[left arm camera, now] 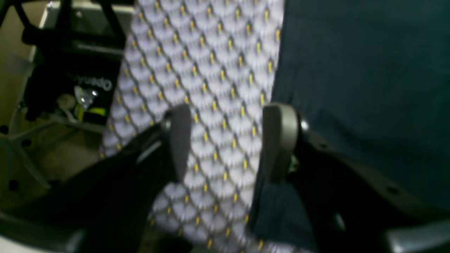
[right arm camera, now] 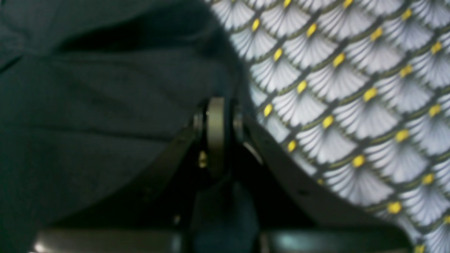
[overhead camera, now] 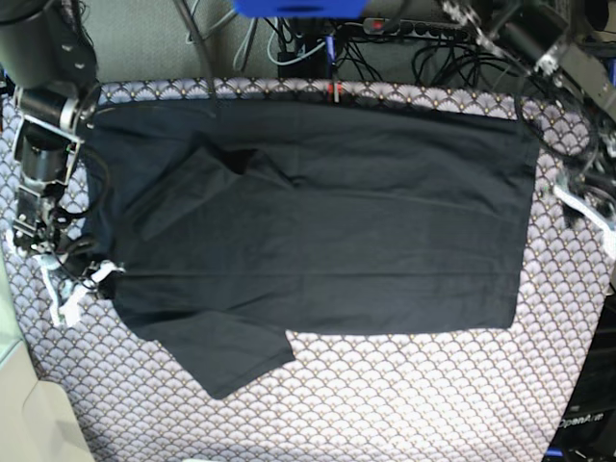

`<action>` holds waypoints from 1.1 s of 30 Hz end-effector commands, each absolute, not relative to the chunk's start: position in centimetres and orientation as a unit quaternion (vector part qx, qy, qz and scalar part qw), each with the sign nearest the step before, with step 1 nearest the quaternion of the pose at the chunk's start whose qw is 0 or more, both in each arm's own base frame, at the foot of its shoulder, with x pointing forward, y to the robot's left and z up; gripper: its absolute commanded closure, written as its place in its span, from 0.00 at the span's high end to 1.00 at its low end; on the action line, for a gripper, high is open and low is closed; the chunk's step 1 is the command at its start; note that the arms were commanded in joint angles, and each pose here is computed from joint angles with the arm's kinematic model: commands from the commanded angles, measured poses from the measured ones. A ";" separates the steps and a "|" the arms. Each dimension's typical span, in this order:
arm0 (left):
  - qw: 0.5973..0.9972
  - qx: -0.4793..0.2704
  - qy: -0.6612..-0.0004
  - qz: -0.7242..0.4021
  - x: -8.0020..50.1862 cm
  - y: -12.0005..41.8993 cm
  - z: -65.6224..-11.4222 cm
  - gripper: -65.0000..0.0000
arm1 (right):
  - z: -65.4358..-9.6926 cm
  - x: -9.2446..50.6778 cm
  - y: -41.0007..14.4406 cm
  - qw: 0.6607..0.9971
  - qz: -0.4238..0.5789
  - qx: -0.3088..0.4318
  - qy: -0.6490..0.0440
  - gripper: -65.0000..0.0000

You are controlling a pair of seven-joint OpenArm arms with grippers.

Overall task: Fold the T-shirt properly
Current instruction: 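Move both grippers to the shirt's side edges and grasp them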

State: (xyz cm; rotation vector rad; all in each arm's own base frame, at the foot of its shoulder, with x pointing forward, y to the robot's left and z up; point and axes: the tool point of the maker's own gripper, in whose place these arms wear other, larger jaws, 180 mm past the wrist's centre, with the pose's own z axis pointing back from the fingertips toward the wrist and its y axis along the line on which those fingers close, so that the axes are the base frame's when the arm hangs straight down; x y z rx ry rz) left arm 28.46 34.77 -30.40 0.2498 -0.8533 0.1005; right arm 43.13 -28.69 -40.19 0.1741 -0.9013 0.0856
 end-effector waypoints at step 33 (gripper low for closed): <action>0.898 0.128 -0.419 0.047 27.8 34.5 -29.7 0.49 | -37.5 44.7 -30.9 0.897 0.036 0.071 -0.434 0.56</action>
